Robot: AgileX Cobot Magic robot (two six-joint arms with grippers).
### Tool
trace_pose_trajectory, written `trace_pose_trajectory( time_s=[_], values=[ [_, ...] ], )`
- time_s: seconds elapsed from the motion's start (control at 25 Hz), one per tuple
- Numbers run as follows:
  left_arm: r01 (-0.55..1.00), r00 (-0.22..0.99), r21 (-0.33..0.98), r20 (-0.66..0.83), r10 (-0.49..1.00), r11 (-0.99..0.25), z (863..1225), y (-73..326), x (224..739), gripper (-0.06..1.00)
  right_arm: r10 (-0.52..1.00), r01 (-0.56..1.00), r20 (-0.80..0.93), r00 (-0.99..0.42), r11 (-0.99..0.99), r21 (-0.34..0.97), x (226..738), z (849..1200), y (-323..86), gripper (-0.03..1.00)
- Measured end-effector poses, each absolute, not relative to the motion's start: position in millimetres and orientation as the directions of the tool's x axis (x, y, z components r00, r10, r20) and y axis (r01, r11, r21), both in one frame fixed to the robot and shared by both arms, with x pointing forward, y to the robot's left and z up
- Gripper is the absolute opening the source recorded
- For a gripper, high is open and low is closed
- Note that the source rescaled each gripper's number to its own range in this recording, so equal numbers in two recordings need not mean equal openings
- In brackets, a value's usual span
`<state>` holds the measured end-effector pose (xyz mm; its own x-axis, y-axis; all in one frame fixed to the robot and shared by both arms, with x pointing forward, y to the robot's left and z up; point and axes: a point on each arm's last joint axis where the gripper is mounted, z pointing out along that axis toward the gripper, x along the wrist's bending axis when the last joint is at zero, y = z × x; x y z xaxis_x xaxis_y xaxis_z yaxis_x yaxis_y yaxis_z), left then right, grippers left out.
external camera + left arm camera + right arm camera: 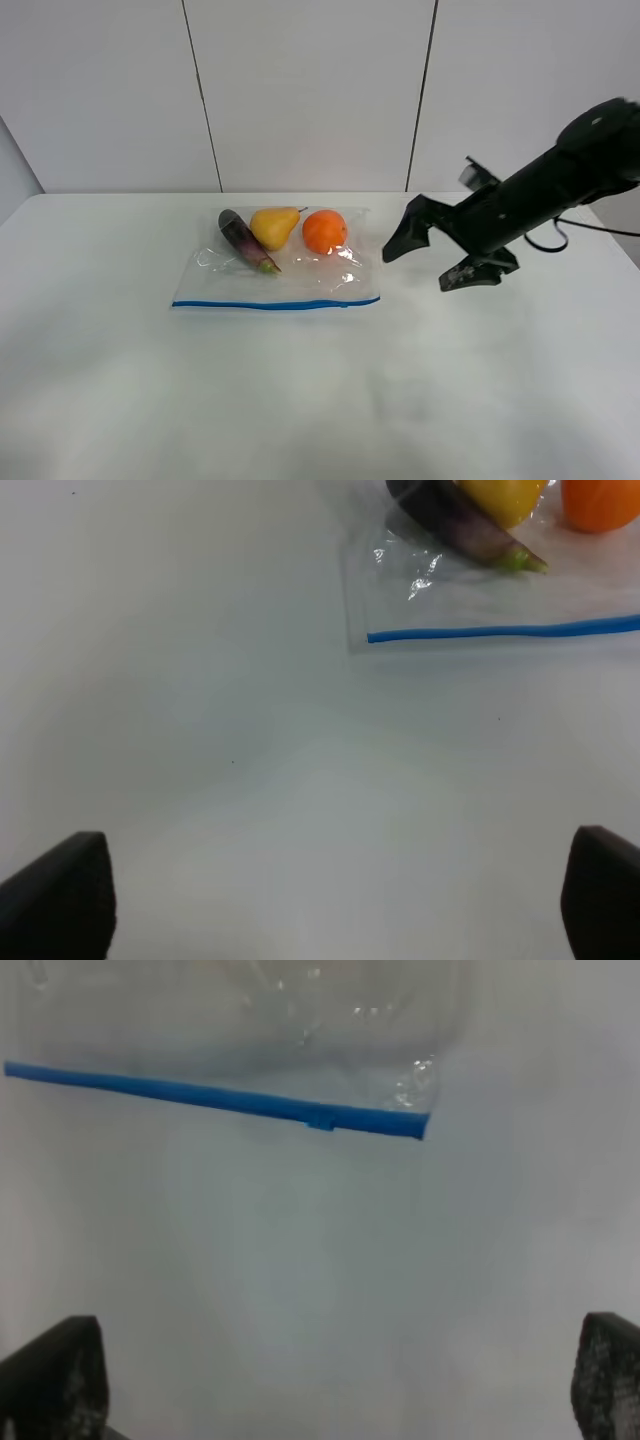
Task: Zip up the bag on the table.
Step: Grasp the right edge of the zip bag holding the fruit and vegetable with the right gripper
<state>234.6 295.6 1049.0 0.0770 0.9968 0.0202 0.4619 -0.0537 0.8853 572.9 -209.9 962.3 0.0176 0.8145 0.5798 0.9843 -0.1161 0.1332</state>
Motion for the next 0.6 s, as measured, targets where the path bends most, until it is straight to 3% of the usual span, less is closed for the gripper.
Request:
trace_pose_trajectory(
  time_s=[0.2, 0.6],
  values=[
    [0.462, 0.077, 0.885, 0.020, 0.997, -0.054, 1049, 296, 235, 1.00, 0.777, 0.987, 0.623, 0.091, -0.153, 0.046, 591, 914, -204, 0.96],
    [0.462, 0.077, 0.885, 0.020, 0.997, -0.054, 1049, 296, 235, 1.00, 0.699, 0.986, 0.705, 0.121, -0.167, -0.004, 616, 883, -193, 0.84]
  ],
)
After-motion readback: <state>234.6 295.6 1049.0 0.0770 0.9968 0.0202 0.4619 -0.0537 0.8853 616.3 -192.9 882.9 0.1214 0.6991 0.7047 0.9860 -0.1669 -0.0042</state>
